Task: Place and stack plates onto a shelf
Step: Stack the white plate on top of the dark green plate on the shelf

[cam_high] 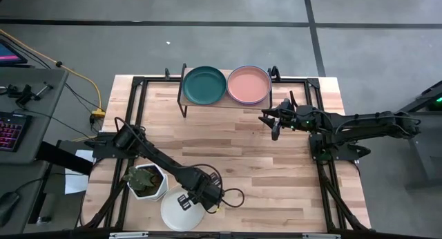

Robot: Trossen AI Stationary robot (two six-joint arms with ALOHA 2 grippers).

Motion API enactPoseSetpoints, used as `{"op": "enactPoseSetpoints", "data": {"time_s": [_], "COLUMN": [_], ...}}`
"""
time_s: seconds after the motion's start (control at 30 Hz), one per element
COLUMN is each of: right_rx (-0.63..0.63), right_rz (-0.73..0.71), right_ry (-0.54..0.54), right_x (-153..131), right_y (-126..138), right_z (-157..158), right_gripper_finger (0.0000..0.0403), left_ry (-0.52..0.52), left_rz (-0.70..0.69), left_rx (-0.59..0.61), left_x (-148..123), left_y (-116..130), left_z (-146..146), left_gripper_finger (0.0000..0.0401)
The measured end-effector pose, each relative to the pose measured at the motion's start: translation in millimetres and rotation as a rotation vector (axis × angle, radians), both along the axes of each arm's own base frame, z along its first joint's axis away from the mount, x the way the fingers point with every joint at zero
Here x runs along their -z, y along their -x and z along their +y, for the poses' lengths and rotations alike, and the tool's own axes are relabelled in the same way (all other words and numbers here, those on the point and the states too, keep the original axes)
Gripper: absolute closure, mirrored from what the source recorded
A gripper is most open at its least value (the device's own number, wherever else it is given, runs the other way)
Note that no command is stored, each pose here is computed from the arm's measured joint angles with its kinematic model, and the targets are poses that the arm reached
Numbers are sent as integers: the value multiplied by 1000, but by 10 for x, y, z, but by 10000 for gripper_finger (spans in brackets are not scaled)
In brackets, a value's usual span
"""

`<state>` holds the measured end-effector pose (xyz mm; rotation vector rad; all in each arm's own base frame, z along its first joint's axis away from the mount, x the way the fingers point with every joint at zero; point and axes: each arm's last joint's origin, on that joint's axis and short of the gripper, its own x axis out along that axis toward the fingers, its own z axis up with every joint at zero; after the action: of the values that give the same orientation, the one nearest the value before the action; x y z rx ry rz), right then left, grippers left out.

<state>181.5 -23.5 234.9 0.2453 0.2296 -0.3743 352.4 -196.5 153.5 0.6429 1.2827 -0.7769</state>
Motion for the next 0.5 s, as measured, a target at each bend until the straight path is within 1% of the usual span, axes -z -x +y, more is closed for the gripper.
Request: {"op": "enactPoseSetpoints", "data": {"time_s": [0.2, 0.5], "right_rx": [0, 0], "right_rz": [0, 16], "right_ry": [0, -1], "right_x": [0, 15], "right_y": [0, 4], "right_z": [0, 0], "right_gripper_finger": [247, 247], "left_ry": [8, 8], "left_rz": [3, 4], "left_rx": [1, 3], "left_x": [0, 0], "left_y": [0, 4], "left_z": [-1, -8], "left_gripper_finger": [306, 333]}}
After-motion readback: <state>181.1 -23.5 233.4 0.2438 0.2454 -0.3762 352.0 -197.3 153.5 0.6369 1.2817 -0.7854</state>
